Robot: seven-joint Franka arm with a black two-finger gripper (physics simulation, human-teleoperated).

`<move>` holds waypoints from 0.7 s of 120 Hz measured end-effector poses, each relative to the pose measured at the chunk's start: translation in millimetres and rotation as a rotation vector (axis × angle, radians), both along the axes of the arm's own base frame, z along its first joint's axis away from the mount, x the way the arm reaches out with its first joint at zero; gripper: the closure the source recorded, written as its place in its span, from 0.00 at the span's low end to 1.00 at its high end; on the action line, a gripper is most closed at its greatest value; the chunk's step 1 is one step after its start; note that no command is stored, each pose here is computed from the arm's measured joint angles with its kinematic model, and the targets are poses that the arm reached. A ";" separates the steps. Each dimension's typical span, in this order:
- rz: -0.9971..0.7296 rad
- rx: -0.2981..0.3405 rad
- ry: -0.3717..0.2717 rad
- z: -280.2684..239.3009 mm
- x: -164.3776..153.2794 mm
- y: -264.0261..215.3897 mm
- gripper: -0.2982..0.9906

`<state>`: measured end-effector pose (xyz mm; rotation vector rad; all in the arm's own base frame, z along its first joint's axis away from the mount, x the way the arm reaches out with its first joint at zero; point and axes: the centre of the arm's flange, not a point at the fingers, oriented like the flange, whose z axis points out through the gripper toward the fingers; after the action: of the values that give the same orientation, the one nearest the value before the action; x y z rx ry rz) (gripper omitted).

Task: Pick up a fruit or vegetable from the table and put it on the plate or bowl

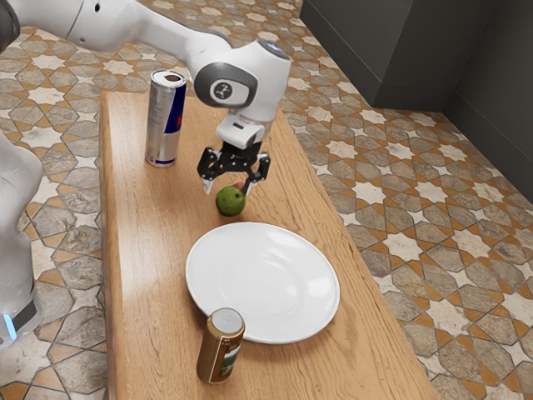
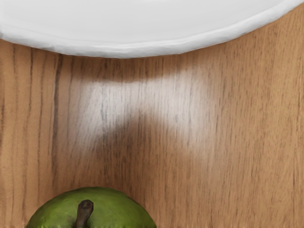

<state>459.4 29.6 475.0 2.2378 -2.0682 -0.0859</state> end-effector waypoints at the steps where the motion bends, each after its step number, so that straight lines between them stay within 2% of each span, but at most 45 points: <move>1: 0.001 0.000 0.000 -0.1 0.0 0.4 0.23; 84: 0.019 0.012 -0.009 -19.4 6.8 6.6 0.23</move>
<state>466.2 36.3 455.7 2.2687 -2.0556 -0.0877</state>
